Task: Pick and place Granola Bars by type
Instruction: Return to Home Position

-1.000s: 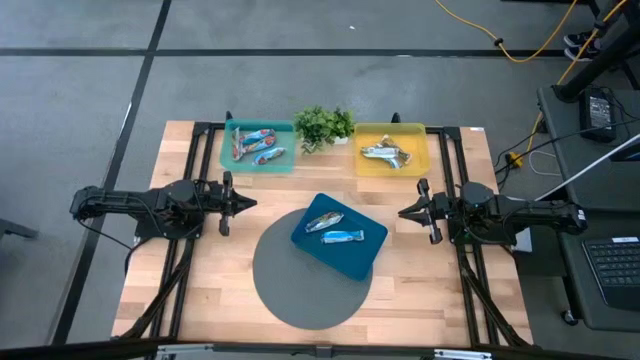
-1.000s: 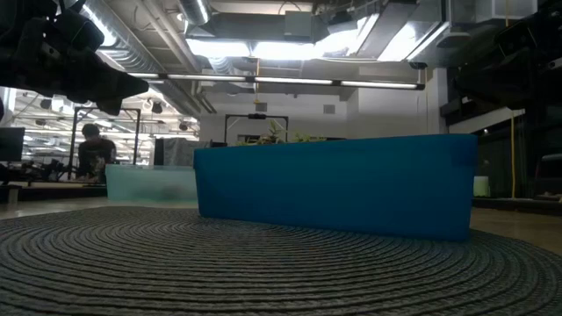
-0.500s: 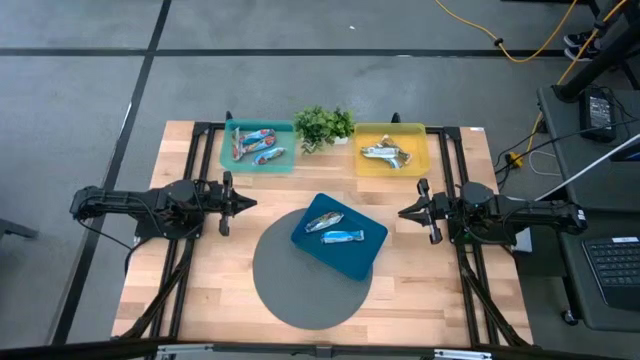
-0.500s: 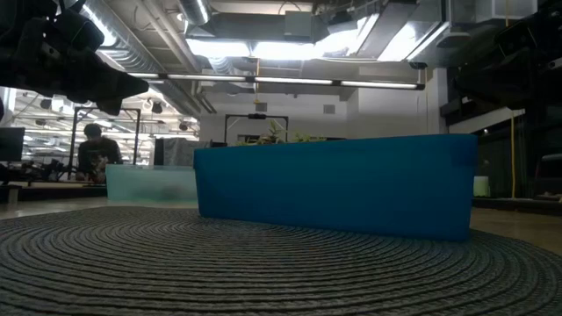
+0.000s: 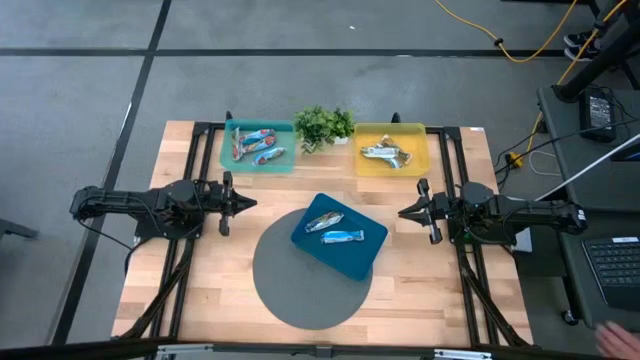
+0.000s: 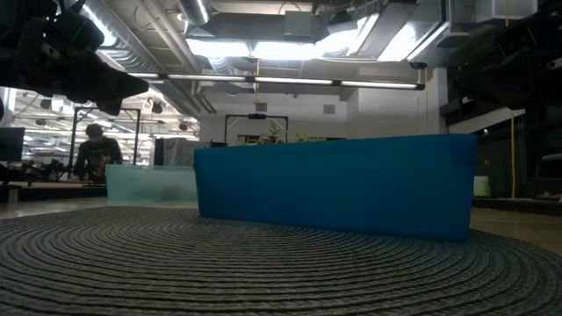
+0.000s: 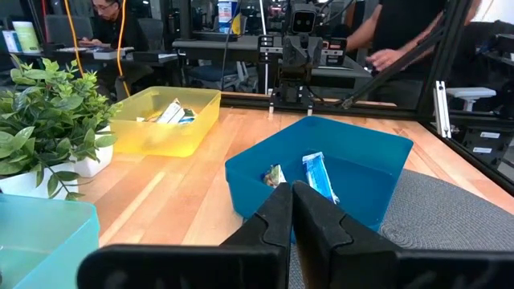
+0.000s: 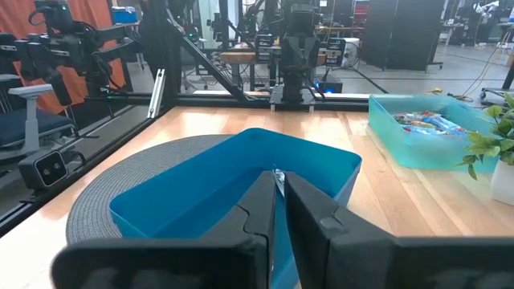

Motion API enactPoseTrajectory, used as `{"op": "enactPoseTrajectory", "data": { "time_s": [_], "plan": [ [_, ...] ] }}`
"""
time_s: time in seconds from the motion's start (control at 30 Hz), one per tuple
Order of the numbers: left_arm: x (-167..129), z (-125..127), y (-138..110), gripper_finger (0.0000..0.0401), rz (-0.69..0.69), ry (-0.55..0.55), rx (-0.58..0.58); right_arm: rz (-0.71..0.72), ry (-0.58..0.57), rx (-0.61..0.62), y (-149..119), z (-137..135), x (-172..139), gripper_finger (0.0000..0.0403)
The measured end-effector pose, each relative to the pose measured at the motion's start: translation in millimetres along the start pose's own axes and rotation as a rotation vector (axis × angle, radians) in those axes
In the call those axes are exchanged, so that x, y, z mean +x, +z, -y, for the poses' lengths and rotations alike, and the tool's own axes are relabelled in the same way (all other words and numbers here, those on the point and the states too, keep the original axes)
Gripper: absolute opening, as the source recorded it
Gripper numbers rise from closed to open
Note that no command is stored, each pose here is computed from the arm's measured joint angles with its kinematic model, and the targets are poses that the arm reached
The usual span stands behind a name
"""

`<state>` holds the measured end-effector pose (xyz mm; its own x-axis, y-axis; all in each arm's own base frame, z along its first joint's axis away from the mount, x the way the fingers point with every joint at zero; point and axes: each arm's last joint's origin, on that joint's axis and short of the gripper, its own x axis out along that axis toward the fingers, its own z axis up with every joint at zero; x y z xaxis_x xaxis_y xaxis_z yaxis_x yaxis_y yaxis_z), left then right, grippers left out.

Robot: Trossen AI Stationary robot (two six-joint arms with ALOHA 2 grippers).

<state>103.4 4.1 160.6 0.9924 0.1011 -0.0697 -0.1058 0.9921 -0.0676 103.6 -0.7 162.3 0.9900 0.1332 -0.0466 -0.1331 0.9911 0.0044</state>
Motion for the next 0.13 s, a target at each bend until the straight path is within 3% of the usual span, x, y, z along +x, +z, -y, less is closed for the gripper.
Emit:
{"op": "enactPoseTrajectory", "data": {
  "time_s": [0.13],
  "plan": [
    [0.0,0.0,0.0,0.0008,0.0,0.0,0.0,0.0,0.0,-0.001,0.0,0.0,0.0,0.0035]
  ]
}}
